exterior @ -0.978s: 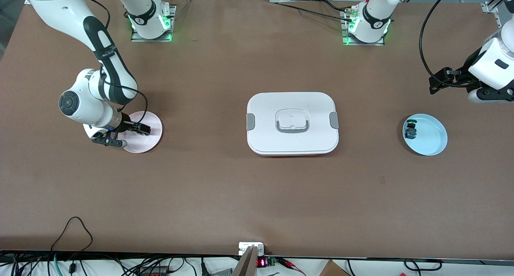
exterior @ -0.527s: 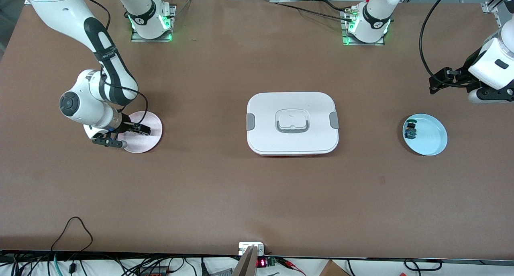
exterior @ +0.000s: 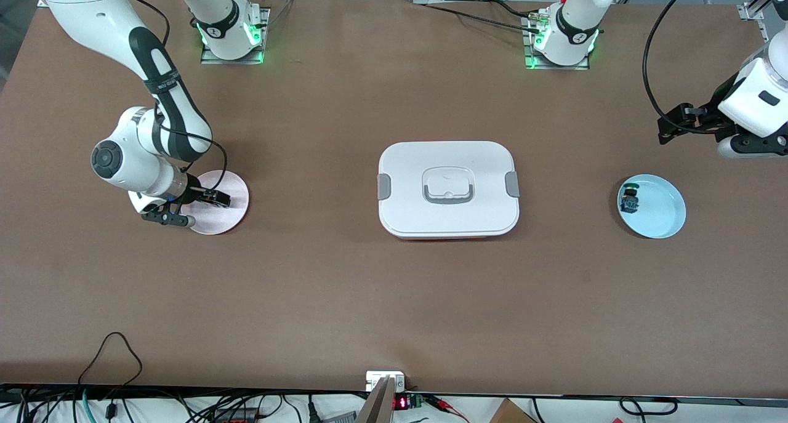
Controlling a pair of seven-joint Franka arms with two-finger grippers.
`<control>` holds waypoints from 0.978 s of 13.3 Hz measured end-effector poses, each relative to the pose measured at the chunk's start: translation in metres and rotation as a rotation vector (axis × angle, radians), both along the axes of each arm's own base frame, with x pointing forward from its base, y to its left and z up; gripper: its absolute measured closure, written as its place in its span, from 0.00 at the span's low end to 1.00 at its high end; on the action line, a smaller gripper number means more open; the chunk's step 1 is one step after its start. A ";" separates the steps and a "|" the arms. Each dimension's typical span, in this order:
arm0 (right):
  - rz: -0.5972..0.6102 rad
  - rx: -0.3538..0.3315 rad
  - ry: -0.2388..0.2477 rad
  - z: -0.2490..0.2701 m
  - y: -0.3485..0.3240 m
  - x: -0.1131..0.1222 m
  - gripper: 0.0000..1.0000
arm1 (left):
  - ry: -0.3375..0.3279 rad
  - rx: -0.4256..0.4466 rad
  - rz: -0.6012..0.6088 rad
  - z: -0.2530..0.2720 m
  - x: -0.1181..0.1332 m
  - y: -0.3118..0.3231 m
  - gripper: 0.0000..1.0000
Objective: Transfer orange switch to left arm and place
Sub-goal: 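Close the right gripper on the orange switch, then lift the switch with the right gripper while the left gripper approaches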
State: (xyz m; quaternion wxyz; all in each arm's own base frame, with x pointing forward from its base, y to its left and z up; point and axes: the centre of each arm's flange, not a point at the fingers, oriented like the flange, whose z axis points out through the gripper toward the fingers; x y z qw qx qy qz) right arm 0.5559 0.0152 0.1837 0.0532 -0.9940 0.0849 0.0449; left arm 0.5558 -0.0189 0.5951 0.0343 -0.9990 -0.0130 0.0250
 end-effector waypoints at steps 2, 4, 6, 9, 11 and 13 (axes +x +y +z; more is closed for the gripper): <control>0.005 0.000 -0.001 0.000 0.003 0.000 0.28 | 0.000 0.000 0.000 0.000 0.000 0.000 0.00; 0.010 0.000 -0.001 0.000 0.005 0.000 0.28 | 0.000 0.000 0.000 0.000 0.000 0.000 0.00; 0.020 0.000 -0.004 0.001 0.010 0.001 0.28 | 0.000 0.000 0.000 0.000 0.000 0.000 0.00; 0.037 0.007 -0.011 0.011 0.019 0.009 0.28 | 0.010 0.001 0.001 -0.001 -0.001 0.000 0.00; 0.050 0.021 0.008 0.025 0.024 0.017 0.28 | 0.021 0.001 0.002 -0.002 -0.002 0.000 0.00; 0.077 0.042 0.032 0.048 0.029 0.029 0.28 | 0.021 0.001 0.003 -0.001 -0.002 0.000 0.00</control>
